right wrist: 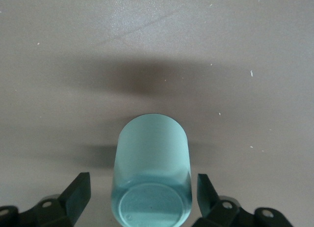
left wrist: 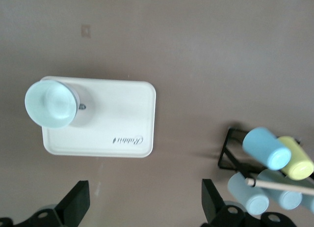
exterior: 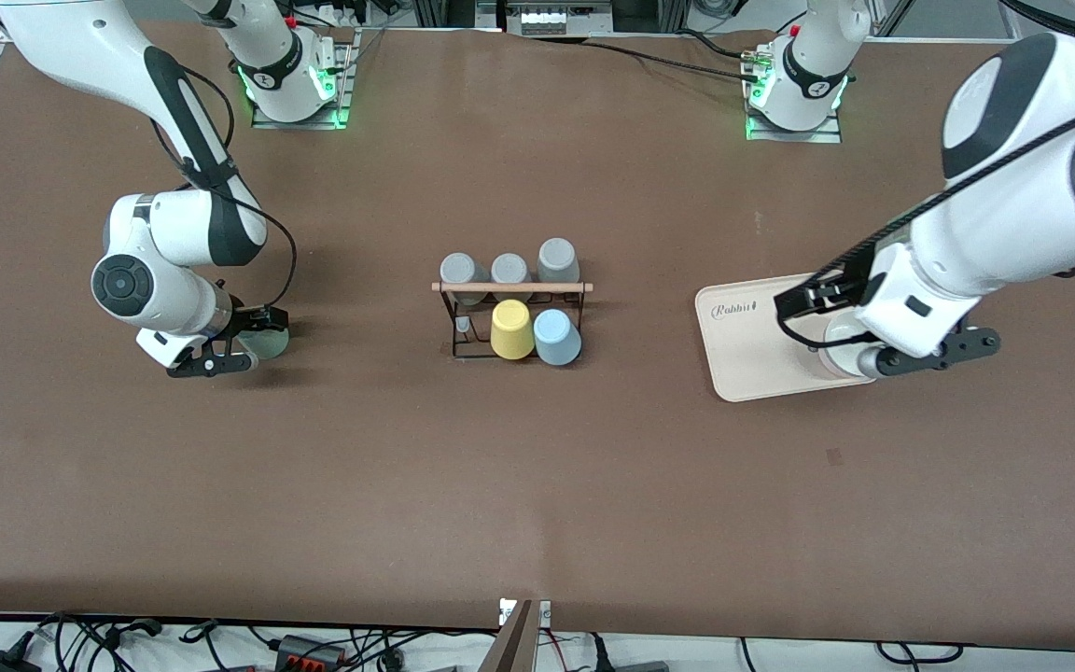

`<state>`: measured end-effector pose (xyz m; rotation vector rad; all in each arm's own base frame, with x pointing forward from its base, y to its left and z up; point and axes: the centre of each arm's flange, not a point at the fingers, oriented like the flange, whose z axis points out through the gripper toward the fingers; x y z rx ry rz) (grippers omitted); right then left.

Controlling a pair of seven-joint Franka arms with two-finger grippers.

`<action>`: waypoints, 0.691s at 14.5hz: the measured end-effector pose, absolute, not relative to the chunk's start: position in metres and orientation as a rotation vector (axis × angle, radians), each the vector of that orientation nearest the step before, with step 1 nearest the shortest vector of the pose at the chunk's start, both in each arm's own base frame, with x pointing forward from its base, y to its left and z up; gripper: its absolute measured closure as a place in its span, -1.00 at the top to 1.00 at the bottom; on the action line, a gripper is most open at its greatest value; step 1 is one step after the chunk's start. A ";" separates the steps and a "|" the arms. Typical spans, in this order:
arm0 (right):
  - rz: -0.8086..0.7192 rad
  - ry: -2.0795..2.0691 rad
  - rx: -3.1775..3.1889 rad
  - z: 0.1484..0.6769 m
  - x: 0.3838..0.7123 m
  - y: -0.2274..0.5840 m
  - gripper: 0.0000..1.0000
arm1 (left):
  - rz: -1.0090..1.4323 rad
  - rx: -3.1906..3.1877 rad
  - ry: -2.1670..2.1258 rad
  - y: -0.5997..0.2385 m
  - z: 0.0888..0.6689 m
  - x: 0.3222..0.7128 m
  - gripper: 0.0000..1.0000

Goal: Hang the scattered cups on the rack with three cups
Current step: 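Lift the mint cup with the right gripper while the left gripper returns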

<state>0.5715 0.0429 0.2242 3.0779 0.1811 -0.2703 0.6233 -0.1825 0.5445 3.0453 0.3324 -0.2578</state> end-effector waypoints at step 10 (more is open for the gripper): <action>-0.285 0.210 3.116 0.352 0.629 0.092 0.31 | -0.179 3.124 0.183 -0.121 0.531 0.572 1.00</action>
